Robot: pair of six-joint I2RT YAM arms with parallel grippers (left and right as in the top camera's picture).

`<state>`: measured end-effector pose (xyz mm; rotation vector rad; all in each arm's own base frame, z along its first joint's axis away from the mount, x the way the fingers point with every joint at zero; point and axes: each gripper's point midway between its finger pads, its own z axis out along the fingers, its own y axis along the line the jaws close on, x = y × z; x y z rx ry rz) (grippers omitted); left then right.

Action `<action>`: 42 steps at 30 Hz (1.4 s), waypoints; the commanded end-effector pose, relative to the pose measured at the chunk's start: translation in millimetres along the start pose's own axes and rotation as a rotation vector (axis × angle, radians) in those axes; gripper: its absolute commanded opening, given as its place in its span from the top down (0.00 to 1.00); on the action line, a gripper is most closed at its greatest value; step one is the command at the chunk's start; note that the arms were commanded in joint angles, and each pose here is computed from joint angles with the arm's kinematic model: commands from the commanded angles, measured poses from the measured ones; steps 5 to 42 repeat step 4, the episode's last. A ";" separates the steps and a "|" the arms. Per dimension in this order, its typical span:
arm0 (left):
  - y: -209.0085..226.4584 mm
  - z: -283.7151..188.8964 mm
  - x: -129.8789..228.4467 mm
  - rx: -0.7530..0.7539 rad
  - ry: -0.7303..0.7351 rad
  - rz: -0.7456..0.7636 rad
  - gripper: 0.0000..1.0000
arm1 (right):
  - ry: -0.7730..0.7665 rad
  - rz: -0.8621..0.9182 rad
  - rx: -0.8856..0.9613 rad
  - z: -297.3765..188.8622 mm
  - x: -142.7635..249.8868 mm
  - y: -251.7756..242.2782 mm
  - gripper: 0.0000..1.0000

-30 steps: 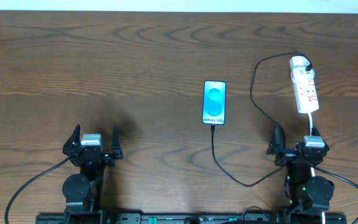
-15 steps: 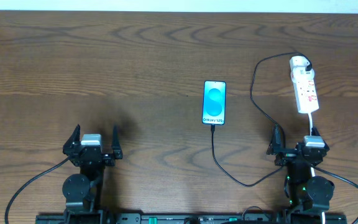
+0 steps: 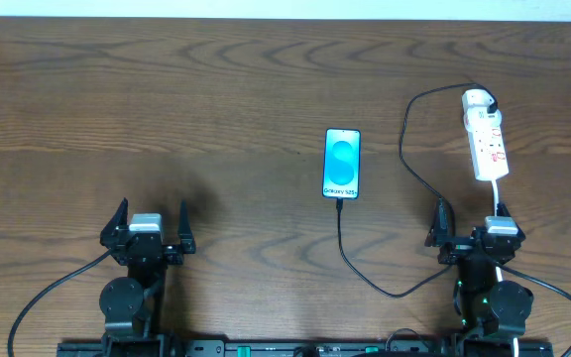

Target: Plug charger to phone and switch on socket

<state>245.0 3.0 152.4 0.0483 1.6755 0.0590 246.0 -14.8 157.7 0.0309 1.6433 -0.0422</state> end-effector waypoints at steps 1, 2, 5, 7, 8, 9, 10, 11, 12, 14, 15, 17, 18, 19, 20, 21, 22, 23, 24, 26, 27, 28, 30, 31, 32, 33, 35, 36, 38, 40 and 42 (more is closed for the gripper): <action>-2.2 0.6 14.9 0.012 0.047 0.012 0.05 | 0.000 -0.012 0.009 -0.2 0.5 -1.0 0.01; -2.1 0.6 14.9 0.012 0.047 0.012 0.05 | 0.000 -0.012 0.009 -0.2 0.7 -1.0 0.01; -2.1 0.6 14.9 0.012 0.047 0.012 0.05 | 0.000 -0.012 0.009 -0.2 0.5 -1.0 0.01; -2.1 0.6 14.9 0.012 0.047 0.012 0.05 | 0.000 -0.012 0.009 -0.2 0.5 -1.0 0.01; -2.1 0.6 14.9 0.012 0.047 0.012 0.05 | 0.000 -0.012 0.009 -0.2 0.5 -1.0 0.01; -2.1 0.6 14.9 0.012 0.047 0.012 0.05 | 0.000 -0.012 0.009 -0.2 0.5 -1.0 0.01; -2.1 0.6 14.9 0.012 0.047 0.012 0.05 | 0.000 -0.012 0.009 -0.2 0.5 -1.0 0.01; -2.1 0.6 14.9 0.012 0.047 0.012 0.05 | 0.000 -0.012 0.009 -0.2 0.5 -1.0 0.01; -2.1 0.6 14.9 0.012 0.047 0.012 0.05 | 0.000 -0.012 0.009 -0.2 0.5 -1.0 0.01; -2.1 0.6 14.9 0.012 0.047 0.012 0.05 | 0.000 -0.012 0.009 -0.2 0.5 -1.0 0.01; -2.1 0.6 14.9 0.012 0.047 0.012 0.05 | 0.000 -0.012 0.009 -0.2 0.5 -1.0 0.01; -2.1 0.6 14.9 0.012 0.047 0.012 0.05 | 0.000 -0.012 0.009 -0.2 0.5 -1.0 0.01; -2.1 0.6 14.9 0.012 0.047 0.012 0.05 | 0.000 -0.012 0.009 -0.2 0.5 -1.0 0.01; -2.1 0.6 14.9 0.012 0.047 0.012 0.05 | 0.000 -0.012 0.009 -0.2 0.5 -1.0 0.01; -2.1 0.6 14.9 0.012 0.047 0.012 0.05 | 0.000 -0.012 0.009 -0.2 0.5 -1.0 0.01; -2.1 0.6 14.9 0.012 0.047 0.012 0.05 | 0.000 -0.012 0.009 -0.2 0.5 -1.0 0.01; -2.1 0.6 14.9 0.012 0.047 0.012 0.05 | 0.000 -0.012 0.009 -0.2 0.5 -1.0 0.01; -2.1 0.6 14.9 0.012 0.047 0.012 0.05 | 0.000 -0.012 0.009 -0.2 0.5 -1.0 0.01; -2.1 0.6 14.9 0.012 0.047 0.012 0.05 | 0.000 -0.012 0.009 -0.2 0.5 -1.0 0.01; -2.1 0.6 14.9 0.012 0.047 0.012 0.05 | 0.000 -0.012 0.009 -0.2 0.5 -1.0 0.01; -2.1 0.6 14.9 0.012 0.047 0.012 0.05 | 0.000 -0.012 0.009 -0.2 0.5 -1.0 0.01; -2.1 0.6 14.9 0.012 0.047 0.012 0.05 | 0.000 -0.012 0.009 -0.2 0.5 -1.0 0.01; -2.1 0.6 14.9 0.012 0.047 0.012 0.05 | 0.000 -0.012 0.009 -0.2 0.5 -1.0 0.01; -2.1 0.6 14.9 0.012 0.047 0.012 0.05 | 0.000 -0.012 0.009 -0.2 0.5 -1.0 0.01; -2.1 0.6 14.9 0.012 0.047 0.012 0.05 | 0.000 -0.012 0.009 -0.2 0.5 -1.0 0.01; -2.1 0.6 14.9 0.012 0.047 0.012 0.05 | 0.000 -0.012 0.009 -0.2 0.5 -1.0 0.01; -2.1 0.6 14.9 0.012 0.047 0.012 0.05 | 0.000 -0.012 0.009 -0.2 0.5 -1.0 0.01; -2.1 0.6 14.9 0.012 0.047 0.012 0.05 | 0.000 -0.012 0.009 -0.2 0.5 -1.0 0.01; -2.1 0.6 14.9 0.012 0.047 0.012 0.05 | 0.000 -0.012 0.009 -0.2 0.5 -1.0 0.01; -2.1 0.6 14.9 0.012 0.047 0.012 0.05 | 0.000 -0.012 0.009 -0.2 0.5 -1.0 0.01; -2.1 0.6 14.9 0.012 0.047 0.012 0.05 | 0.000 -0.012 0.009 -0.2 0.5 -1.0 0.01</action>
